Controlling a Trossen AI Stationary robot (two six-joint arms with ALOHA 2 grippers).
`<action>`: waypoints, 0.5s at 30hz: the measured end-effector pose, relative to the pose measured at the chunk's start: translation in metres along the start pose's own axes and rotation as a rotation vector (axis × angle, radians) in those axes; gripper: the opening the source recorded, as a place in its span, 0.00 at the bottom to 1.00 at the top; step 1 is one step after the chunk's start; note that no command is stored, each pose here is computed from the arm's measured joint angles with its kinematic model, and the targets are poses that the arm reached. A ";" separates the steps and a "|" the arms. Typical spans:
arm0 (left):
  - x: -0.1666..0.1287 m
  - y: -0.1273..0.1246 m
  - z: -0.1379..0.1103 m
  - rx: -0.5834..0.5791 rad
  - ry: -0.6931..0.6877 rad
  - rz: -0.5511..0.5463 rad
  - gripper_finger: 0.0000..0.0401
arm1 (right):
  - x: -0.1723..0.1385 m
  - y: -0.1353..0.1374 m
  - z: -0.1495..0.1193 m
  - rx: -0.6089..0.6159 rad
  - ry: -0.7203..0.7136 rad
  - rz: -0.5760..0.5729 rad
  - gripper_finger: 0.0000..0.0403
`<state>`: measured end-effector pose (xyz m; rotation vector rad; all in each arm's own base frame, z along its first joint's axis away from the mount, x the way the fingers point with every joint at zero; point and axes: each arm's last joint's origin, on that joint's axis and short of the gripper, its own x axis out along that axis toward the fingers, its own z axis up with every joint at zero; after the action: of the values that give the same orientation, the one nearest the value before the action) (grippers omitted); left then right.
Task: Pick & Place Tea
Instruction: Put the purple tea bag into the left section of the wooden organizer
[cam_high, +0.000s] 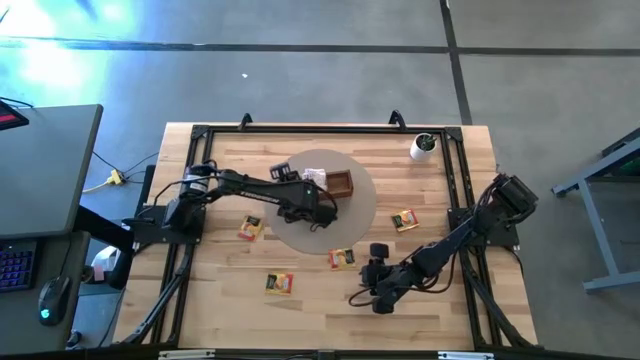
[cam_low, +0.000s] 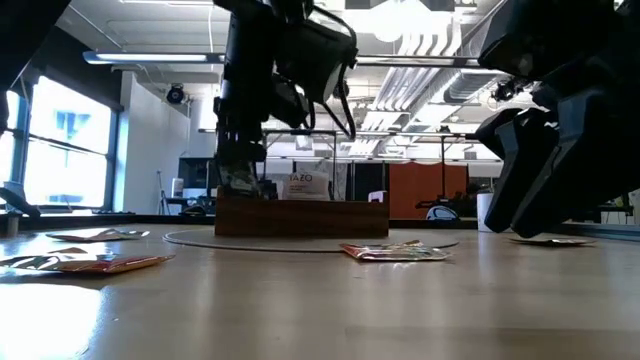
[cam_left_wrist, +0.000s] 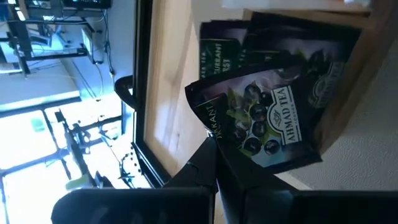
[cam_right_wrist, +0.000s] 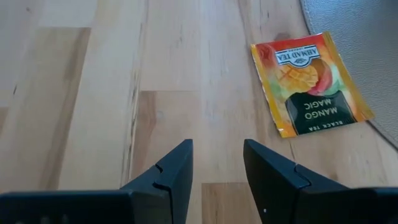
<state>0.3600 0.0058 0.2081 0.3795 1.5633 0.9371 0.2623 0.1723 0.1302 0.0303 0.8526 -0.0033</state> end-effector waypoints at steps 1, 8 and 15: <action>0.001 -0.001 0.000 0.008 0.001 -0.003 0.00 | 0.000 0.000 0.000 0.000 -0.002 -0.004 0.35; 0.005 -0.008 0.006 -0.022 -0.072 -0.004 0.00 | 0.000 0.000 0.000 0.000 -0.006 -0.011 0.35; 0.008 -0.004 0.009 0.037 -0.093 0.039 0.00 | 0.000 0.000 0.000 0.000 -0.006 -0.011 0.35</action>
<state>0.3677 0.0120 0.2001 0.4742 1.4943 0.9089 0.2625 0.1718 0.1305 0.0258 0.8465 -0.0141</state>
